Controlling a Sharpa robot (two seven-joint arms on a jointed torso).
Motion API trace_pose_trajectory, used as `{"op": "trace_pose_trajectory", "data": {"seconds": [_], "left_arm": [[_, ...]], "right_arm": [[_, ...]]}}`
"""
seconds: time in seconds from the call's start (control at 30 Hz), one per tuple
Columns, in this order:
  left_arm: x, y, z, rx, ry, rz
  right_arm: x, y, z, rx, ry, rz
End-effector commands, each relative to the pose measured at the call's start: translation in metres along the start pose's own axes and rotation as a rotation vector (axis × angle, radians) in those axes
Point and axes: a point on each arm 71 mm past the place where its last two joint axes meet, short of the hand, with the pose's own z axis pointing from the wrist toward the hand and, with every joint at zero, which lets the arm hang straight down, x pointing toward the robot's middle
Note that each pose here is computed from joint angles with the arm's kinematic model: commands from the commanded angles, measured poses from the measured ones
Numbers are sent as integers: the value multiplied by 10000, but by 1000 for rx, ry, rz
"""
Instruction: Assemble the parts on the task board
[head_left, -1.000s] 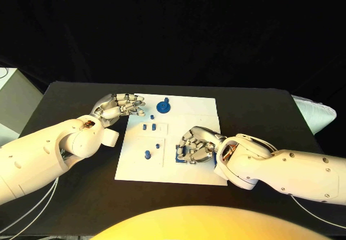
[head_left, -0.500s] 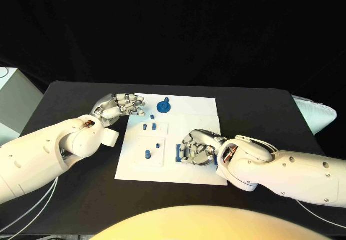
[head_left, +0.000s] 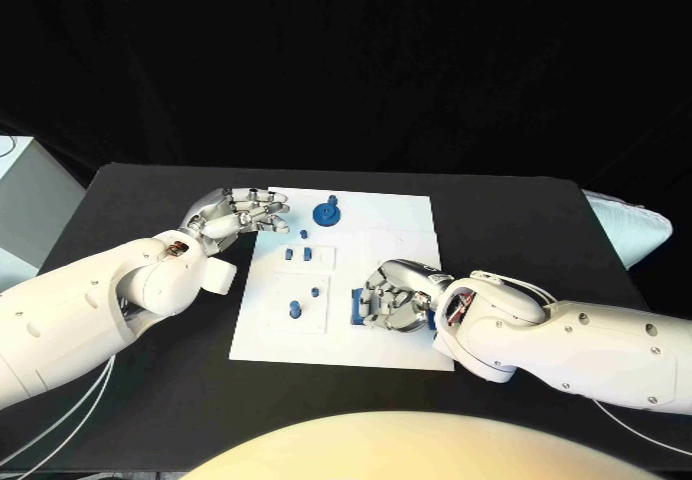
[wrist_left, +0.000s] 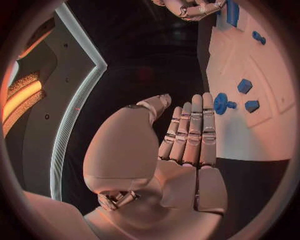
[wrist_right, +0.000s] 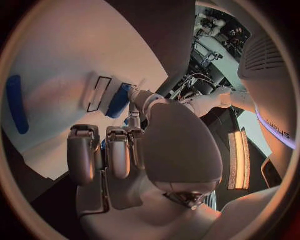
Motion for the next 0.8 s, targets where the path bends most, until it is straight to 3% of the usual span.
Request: {"op": "trace_pose_trajectory", "data": {"seconds": [0.03, 0.23, 0.53, 0.8], "left_arm": [[25, -7, 3, 4, 20, -6], [23, -7, 2, 3, 19, -6], [20, -5, 1, 1, 19, -6], [27, -1, 4, 0, 22, -7]], "right_arm": [[-5, -30, 4, 2, 6, 4], [-2, -77, 8, 13, 25, -2], [39, -86, -30, -14, 97, 14], [25, -88, -55, -18, 67, 17]]}}
